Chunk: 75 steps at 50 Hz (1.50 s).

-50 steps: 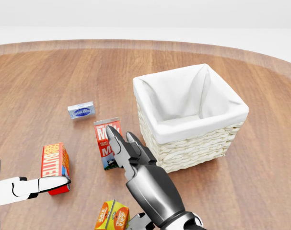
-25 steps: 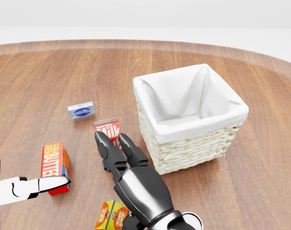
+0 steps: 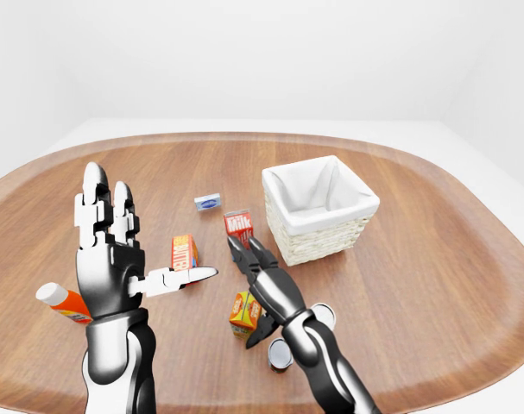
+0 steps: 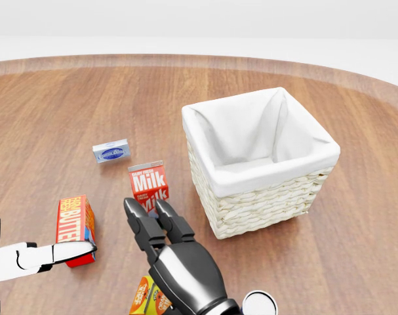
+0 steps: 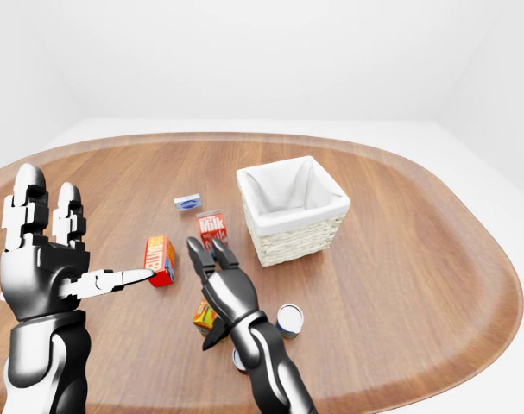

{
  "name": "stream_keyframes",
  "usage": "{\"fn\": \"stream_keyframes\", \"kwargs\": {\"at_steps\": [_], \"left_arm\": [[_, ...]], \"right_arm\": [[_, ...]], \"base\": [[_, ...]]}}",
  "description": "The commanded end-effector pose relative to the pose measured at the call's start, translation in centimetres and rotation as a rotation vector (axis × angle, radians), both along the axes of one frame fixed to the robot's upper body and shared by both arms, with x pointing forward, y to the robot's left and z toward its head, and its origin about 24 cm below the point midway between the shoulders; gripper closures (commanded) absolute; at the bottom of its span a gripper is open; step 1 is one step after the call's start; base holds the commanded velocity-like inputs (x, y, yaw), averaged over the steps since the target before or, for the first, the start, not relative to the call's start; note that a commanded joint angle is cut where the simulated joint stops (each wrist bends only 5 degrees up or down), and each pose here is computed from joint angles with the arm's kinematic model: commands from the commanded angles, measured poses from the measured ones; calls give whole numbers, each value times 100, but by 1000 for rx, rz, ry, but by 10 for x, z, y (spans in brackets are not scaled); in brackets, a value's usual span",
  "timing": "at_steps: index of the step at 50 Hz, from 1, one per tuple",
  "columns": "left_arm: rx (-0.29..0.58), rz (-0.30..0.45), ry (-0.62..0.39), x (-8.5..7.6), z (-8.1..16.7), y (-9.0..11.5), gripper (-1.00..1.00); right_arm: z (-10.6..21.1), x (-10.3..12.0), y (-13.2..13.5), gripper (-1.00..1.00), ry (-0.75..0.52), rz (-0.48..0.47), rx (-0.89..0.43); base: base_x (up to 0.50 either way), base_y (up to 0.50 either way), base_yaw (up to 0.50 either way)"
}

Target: Pick up the orange juice, and put it in the basket.

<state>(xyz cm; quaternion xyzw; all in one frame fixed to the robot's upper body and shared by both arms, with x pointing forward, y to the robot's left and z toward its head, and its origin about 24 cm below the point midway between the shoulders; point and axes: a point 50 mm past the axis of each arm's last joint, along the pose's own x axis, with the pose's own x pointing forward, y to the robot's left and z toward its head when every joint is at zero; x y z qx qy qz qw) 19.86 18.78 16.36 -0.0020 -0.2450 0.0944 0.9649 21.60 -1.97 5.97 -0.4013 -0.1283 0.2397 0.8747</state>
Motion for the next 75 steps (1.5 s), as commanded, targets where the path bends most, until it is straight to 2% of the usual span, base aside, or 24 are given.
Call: {"fn": "stream_keyframes", "kwargs": {"at_steps": [1, 16, 48, 64, 72, 73, 74, 75], "left_arm": [[-1, 0, 0, 0, 0, 0, -100], [-1, 0, 0, 0, 0, 0, -100], [1, 0, 0, 0, 0, 0, -100], [0, 0, 0, 0, 0, 0, -100], [0, 0, 0, 0, 0, 0, -100], [1, 0, 0, 0, 0, 0, -100], [0, 0, 0, 0, 0, 0, -100], [0, 0, 0, 0, 0, 0, -100]], "right_arm": [[-16, 4, -1, -100, 23, -10, -10], [-26, 14, 2, -100, 0, -38, -75], [-52, 21, 7, -100, 82, -70, -100], [-71, 16, 20, -100, 157, -73, -72], [-94, 17, 16, -100, 245, -122, -85], [-96, 17, 15, 64, 252, -132, -86], [-101, 17, 14, 100, 265, -140, -94], [-102, 16, 14, 100, 275, -143, -93]], "base": [[0, 0, 0], [0, 0, 0], [0, 0, 0], [0, 0, 0], [0, 0, 0], [0, 0, 0], [0, 0, 0], [0, 0, 0]]}}
